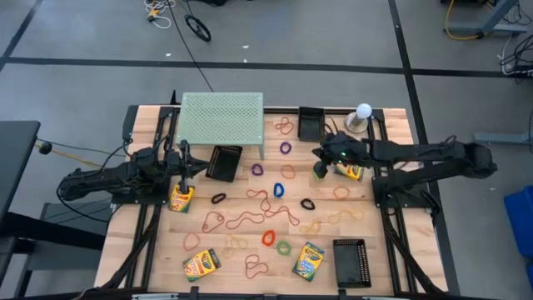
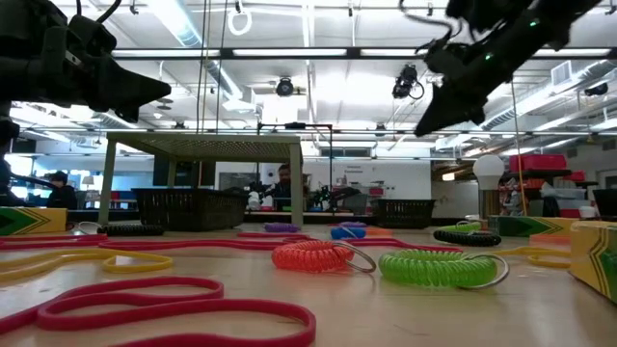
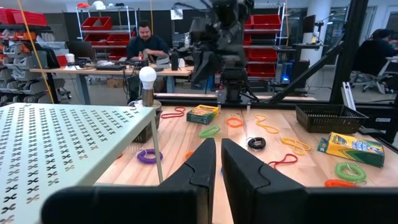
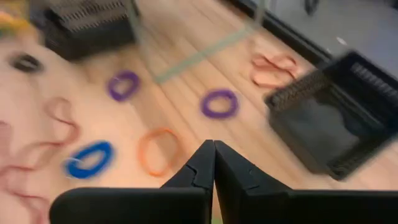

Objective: Pick & Place Office Desk Supplies
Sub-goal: Put the top black bin on the shelf

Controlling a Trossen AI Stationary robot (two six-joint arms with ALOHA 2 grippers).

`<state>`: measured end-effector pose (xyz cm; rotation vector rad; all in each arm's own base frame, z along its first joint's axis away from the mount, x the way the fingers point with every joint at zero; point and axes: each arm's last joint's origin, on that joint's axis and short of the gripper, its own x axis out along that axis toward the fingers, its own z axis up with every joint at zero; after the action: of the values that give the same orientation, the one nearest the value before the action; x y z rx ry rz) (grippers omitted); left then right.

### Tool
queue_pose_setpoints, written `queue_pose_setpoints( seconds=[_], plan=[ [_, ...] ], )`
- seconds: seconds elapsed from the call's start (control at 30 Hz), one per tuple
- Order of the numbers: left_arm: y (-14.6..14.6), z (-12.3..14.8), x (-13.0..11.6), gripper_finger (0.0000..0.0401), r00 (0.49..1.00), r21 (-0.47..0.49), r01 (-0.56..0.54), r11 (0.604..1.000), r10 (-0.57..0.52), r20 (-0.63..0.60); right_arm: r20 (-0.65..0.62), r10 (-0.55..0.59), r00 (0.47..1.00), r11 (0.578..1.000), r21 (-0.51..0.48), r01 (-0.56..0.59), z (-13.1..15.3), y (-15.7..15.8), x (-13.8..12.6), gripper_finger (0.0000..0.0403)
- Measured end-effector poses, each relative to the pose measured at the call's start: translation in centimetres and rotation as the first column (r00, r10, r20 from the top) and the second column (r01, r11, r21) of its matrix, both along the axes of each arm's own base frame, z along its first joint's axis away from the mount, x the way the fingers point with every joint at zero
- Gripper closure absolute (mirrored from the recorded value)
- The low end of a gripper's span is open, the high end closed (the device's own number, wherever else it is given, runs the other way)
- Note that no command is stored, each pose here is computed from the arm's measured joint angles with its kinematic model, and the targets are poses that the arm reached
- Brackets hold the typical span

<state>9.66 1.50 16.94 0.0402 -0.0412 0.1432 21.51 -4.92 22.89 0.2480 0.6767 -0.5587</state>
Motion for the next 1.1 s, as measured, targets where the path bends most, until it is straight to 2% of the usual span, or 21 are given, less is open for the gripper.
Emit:
queue_pose_setpoints(
  seconds=[0.07, 0.17, 0.33, 0.57, 0.77, 0.87, 1.1],
  plan=[
    [0.0, 0.0, 0.0, 0.0365, 1.000, 0.000, 0.000, 1.000, 0.000, 0.000, -0.050, 0.007, 0.999, 1.000, -0.017, -0.008, -0.1, -1.1, 0.6, 0.0371],
    [0.0, 0.0, 0.0, 0.0365, 1.000, 0.000, 0.000, 1.000, 0.000, 0.000, -0.086, 0.066, 0.994, 0.998, 0.009, -0.065, -0.5, -3.0, 1.6, 0.0347],
    [0.0, 0.0, 0.0, 0.0365, 1.000, 0.000, 0.000, 1.000, 0.000, 0.000, -0.222, 0.072, 0.972, 0.997, -0.025, -0.080, -1.1, -6.2, 2.8, 0.0302],
    [0.0, 0.0, 0.0, 0.0365, 1.000, 0.000, 0.000, 1.000, 0.000, 0.000, -0.459, 0.124, 0.880, 0.983, -0.064, -0.172, -3.1, -9.3, 4.7, 0.0259],
    [0.0, 0.0, 0.0, 0.0365, 1.000, 0.000, 0.000, 1.000, 0.000, 0.001, -0.568, 0.158, 0.808, 0.972, -0.054, -0.228, -5.0, -10.5, 5.6, 0.0264],
    [0.0, 0.0, 0.0, 0.0365, 1.000, 0.000, 0.000, 1.000, 0.000, 0.001, -0.586, 0.161, 0.794, 0.971, -0.049, -0.233, -5.6, -11.0, 5.9, 0.0273],
    [0.0, 0.0, 0.0, 0.0365, 1.000, 0.000, 0.000, 1.000, 0.000, 0.001, -0.609, 0.172, 0.774, 0.973, -0.016, -0.229, -6.8, -11.4, 6.2, 0.0336]
  ],
)
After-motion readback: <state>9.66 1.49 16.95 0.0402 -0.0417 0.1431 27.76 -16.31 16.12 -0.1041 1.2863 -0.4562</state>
